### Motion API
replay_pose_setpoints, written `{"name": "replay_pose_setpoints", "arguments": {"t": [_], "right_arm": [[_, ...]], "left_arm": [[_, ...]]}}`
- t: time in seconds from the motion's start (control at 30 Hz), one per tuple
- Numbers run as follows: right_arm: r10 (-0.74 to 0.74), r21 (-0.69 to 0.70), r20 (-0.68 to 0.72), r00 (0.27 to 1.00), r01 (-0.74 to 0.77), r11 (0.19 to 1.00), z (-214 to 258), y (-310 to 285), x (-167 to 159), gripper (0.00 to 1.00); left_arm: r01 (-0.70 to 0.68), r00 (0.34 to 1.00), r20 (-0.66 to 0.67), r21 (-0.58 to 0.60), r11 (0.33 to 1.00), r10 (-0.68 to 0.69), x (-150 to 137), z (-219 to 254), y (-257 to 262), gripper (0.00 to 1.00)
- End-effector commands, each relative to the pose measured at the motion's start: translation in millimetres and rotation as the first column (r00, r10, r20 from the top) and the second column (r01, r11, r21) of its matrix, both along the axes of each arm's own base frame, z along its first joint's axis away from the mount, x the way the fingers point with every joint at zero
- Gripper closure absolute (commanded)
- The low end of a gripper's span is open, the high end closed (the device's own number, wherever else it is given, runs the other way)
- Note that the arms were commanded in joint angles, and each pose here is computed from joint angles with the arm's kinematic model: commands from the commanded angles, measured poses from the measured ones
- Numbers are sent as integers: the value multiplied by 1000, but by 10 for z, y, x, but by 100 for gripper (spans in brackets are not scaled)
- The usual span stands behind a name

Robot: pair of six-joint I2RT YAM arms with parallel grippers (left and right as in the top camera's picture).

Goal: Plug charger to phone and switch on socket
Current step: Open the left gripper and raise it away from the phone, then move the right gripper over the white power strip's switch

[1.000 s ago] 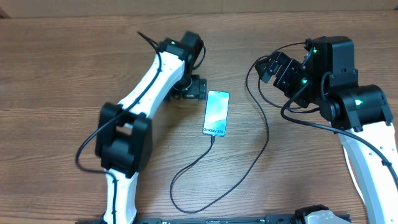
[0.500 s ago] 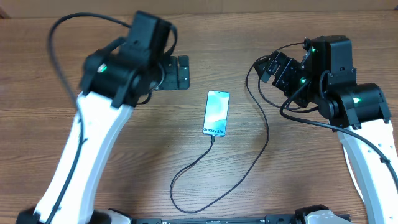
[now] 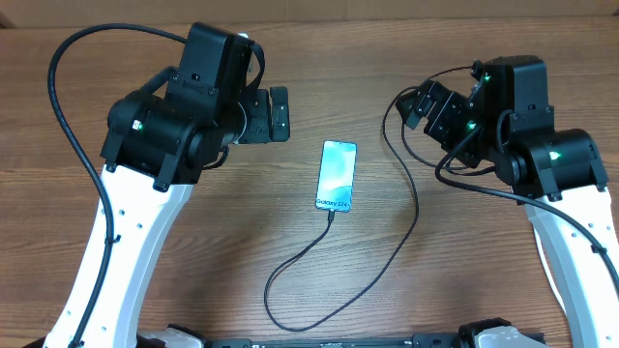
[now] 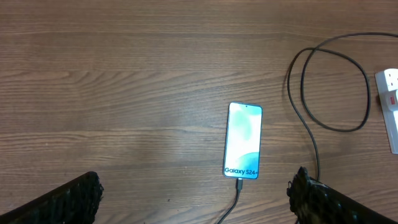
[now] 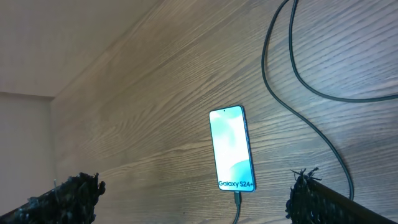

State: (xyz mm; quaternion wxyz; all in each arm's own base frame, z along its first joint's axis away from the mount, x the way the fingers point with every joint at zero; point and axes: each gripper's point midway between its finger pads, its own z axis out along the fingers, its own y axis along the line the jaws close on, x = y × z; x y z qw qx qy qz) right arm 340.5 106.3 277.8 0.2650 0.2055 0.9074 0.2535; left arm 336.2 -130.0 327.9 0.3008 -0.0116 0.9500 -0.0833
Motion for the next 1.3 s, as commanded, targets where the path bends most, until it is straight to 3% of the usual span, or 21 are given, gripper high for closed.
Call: {"name": "replay_pose_setpoints", "arguments": {"t": [0.0,0.57,0.83,0.97,1.13,1.27], "right_arm": [[-13,-14,2,1000,13,1000,-5,-47,11,0],[24,-64,51,998,-21,998,55,-303,77,0],[-14,-16,70,997,16,1000,217,-1329,67,0],[-82,-23,-23,996,81,996,50,-2005,134,0],[-70,-17,-111,991,69,998,-211,-2439,347,0],[-85,-50,-102,991,80,996,-397,-2668,569,0]], "left_arm": [[14,1000,12,26,1000,-15,28,10,5,1],[14,1000,12,26,1000,-15,28,10,5,1],[15,1000,11,26,1000,-15,28,8,5,0],[15,1000,11,26,1000,-15,29,9,5,1],[14,1000,12,26,1000,-15,28,10,5,0],[14,1000,11,26,1000,-15,29,9,5,1]]}}
